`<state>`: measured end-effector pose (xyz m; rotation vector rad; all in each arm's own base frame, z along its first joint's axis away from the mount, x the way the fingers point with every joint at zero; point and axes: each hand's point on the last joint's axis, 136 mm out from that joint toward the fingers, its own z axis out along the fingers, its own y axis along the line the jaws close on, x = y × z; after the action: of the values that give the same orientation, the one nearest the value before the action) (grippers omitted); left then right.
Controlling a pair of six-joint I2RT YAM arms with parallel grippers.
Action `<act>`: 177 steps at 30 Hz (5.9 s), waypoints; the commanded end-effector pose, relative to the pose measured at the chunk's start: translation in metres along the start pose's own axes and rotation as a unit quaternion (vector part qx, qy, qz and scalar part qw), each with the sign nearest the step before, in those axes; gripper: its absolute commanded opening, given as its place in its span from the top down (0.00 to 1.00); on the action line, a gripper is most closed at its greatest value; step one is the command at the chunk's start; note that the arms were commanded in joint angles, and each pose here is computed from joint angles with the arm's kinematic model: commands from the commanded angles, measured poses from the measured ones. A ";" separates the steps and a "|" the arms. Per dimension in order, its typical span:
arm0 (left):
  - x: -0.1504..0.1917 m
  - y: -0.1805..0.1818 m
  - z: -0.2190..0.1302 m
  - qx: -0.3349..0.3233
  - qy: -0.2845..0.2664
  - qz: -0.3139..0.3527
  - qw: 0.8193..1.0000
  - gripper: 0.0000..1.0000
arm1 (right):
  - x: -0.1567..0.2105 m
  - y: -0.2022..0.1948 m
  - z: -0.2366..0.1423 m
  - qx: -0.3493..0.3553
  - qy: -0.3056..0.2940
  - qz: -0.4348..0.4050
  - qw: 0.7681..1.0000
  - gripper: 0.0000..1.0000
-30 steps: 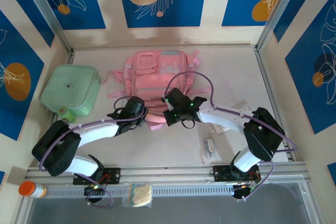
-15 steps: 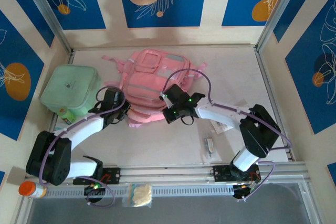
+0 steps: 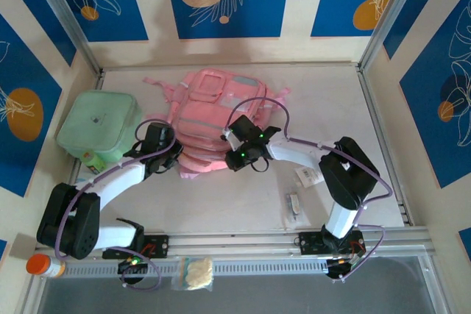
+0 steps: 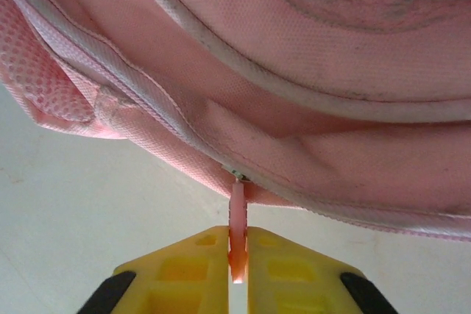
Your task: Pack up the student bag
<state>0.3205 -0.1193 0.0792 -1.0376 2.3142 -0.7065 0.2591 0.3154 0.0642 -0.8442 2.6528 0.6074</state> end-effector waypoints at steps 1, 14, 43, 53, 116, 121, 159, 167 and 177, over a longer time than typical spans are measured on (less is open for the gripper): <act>-0.005 -0.009 -0.001 0.007 -0.004 0.007 1.000 1.00 | -0.018 0.015 0.001 -0.037 -0.025 -0.021 0.999 0.84; -0.006 -0.017 -0.006 0.018 -0.009 0.002 1.000 1.00 | -0.025 0.006 0.017 -0.017 -0.024 -0.027 0.999 0.79; -0.033 -0.032 -0.068 0.042 -0.004 0.081 0.996 0.66 | -0.025 0.043 -0.033 -0.011 -0.051 -0.023 0.998 1.00; 0.068 -0.035 -0.065 0.098 0.029 -0.052 0.993 0.44 | -0.013 0.035 -0.025 -0.008 -0.045 -0.010 0.999 1.00; 0.099 -0.083 -0.044 0.053 0.026 0.204 0.977 0.68 | -0.069 -0.080 -0.064 -0.053 -0.083 0.435 0.895 0.42; 0.114 -0.080 -0.025 0.047 0.050 0.212 0.975 0.70 | -0.070 -0.087 -0.043 -0.038 -0.066 0.473 0.878 0.42; 0.040 -0.074 0.025 -0.026 0.030 0.330 0.943 0.79 | -0.112 -0.056 -0.104 -0.199 -0.205 0.450 0.846 1.00; 0.088 -0.113 -0.035 0.050 0.036 0.334 0.941 0.68 | -0.125 -0.048 -0.112 -0.208 -0.238 0.480 0.819 1.00; 0.134 -0.141 -0.012 0.008 0.042 0.404 0.914 0.60 | -0.118 -0.050 -0.118 -0.198 -0.238 0.491 0.814 1.00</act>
<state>0.3030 -0.3119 0.1559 0.0246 2.4693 -0.5636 0.3668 0.2726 0.1518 0.7526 2.4224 1.2833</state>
